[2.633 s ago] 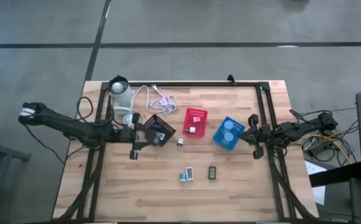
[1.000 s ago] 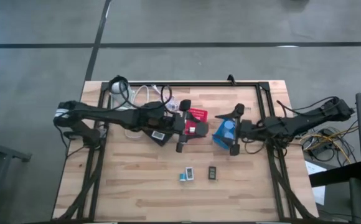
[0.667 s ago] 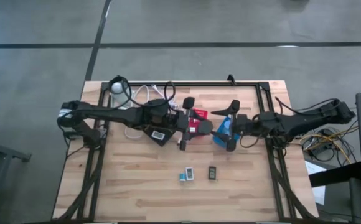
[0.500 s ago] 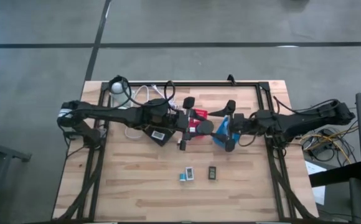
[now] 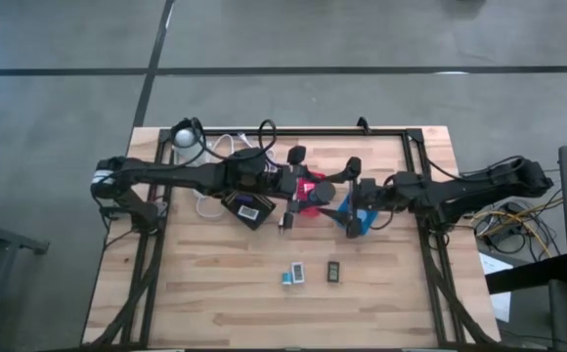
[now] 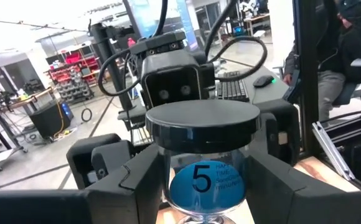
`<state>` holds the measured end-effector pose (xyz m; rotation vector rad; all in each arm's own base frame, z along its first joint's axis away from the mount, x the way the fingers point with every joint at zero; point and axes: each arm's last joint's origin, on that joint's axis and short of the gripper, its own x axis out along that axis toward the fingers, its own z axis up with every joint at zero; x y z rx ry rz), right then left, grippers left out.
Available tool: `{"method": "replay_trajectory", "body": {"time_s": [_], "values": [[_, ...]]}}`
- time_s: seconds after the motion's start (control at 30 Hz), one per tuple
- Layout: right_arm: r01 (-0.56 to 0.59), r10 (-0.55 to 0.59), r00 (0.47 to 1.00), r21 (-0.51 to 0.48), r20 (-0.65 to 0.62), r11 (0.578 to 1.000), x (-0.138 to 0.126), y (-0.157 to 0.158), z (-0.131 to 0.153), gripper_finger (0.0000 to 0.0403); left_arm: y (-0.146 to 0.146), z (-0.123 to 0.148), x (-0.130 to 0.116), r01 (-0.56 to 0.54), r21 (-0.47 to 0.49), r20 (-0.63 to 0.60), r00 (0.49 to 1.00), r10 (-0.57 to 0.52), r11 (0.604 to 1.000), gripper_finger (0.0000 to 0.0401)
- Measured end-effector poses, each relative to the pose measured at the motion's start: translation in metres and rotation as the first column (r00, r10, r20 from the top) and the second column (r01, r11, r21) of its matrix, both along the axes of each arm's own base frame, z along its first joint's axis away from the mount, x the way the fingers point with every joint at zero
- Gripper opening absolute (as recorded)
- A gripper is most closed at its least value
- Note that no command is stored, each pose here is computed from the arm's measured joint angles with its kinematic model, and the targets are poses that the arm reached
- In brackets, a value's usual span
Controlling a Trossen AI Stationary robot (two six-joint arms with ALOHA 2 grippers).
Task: Pick & Place Office items
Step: Put the black hourglass into the blue basket
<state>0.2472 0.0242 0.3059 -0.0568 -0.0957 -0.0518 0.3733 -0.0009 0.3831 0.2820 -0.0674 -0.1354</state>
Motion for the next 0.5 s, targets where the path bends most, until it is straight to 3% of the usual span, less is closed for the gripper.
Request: {"method": "replay_trajectory", "body": {"time_s": [0.3, 0.5], "values": [[-0.013, 0.013, 1.000, 0.013, 0.012, 1.000, 0.015, -0.006, -0.005, 0.0336, 0.000, 0.001, 0.000, 0.021, -0.011, 0.005, 1.000, -0.021, 1.000, 0.0188], [-0.009, 0.009, 1.000, -0.009, -0.012, 1.000, 0.030, -0.006, -0.005, 0.0301, 0.000, 0.000, 0.000, 0.025, -0.013, -0.003, 1.000, -0.025, 1.000, 0.0188]]}}
